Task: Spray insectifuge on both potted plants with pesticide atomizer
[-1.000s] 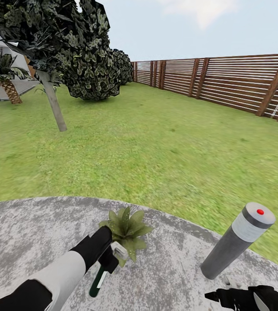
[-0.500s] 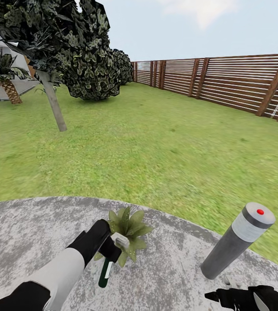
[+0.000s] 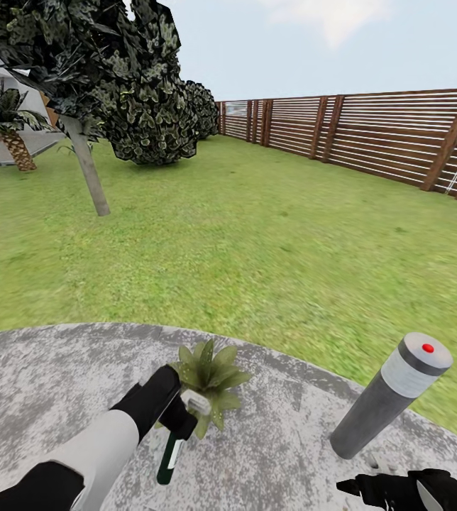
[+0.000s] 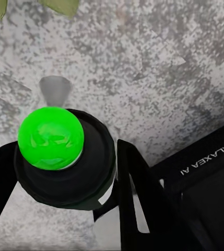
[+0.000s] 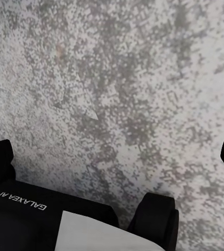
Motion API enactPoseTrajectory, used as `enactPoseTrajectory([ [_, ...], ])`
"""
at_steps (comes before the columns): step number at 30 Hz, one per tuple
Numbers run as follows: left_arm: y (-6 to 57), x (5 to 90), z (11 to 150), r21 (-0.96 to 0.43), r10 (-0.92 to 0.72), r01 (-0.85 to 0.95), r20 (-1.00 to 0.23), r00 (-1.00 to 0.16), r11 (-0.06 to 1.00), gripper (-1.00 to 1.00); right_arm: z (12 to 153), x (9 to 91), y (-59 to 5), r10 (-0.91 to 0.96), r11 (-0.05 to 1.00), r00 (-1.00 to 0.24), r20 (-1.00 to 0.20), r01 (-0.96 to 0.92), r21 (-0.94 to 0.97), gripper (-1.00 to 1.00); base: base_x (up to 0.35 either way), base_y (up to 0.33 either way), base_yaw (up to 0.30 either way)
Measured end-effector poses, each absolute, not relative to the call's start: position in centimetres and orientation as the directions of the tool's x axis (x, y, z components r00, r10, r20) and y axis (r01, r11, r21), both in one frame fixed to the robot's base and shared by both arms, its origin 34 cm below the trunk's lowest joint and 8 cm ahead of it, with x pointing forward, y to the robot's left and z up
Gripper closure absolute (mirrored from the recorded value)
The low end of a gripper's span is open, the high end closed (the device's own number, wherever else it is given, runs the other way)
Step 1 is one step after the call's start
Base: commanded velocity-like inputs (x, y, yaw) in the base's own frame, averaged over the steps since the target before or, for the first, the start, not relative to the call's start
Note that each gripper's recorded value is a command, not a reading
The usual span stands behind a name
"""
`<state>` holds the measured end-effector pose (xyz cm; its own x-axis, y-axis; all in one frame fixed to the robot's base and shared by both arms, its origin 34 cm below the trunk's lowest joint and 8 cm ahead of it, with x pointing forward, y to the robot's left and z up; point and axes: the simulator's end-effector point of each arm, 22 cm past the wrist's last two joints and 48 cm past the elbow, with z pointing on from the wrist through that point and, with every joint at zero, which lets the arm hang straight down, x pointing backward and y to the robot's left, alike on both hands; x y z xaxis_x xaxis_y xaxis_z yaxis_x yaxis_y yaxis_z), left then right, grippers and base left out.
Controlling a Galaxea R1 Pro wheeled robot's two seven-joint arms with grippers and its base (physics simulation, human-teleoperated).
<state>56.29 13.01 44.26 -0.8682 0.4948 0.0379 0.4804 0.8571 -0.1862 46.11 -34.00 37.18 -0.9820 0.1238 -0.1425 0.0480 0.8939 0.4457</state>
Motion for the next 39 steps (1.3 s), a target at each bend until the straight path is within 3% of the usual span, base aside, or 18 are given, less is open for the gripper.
enactPoseTrajectory([
  [8, 13.7, 54.0, 43.0, -0.198, 0.494, 0.469, 0.099, -0.864, 0.861, 1.0, 37.2, 46.1, -34.0, 0.124, 0.894, -0.982, -0.143, 0.048, 0.446, -1.0, 0.0, 0.0, 0.0],
  [14, 12.1, 57.6, 44.9, -0.187, 0.505, 0.5, -0.02, -0.863, 0.846, 1.0, 37.2, 46.1, -34.0, 0.124, 0.894, -0.982, -0.143, 0.048, 0.445, -1.0, 0.0, 0.0, 0.0],
  [22, 11.1, 57.8, 45.2, -0.196, 0.511, 0.507, -0.033, -0.859, 0.84, 1.0, 37.2, 46.1, -34.0, 0.124, 0.894, -0.982, -0.143, 0.048, 0.445, -1.0, 0.0, 0.0, 0.0],
  [39, 12.2, 54.0, 43.0, -0.216, 0.512, 0.489, 0.064, -0.857, 0.845, 1.0, 37.2, 46.1, -34.0, 0.124, 0.894, -0.982, -0.142, 0.048, 0.444, -1.0, 0.0, 0.0, 0.0],
])
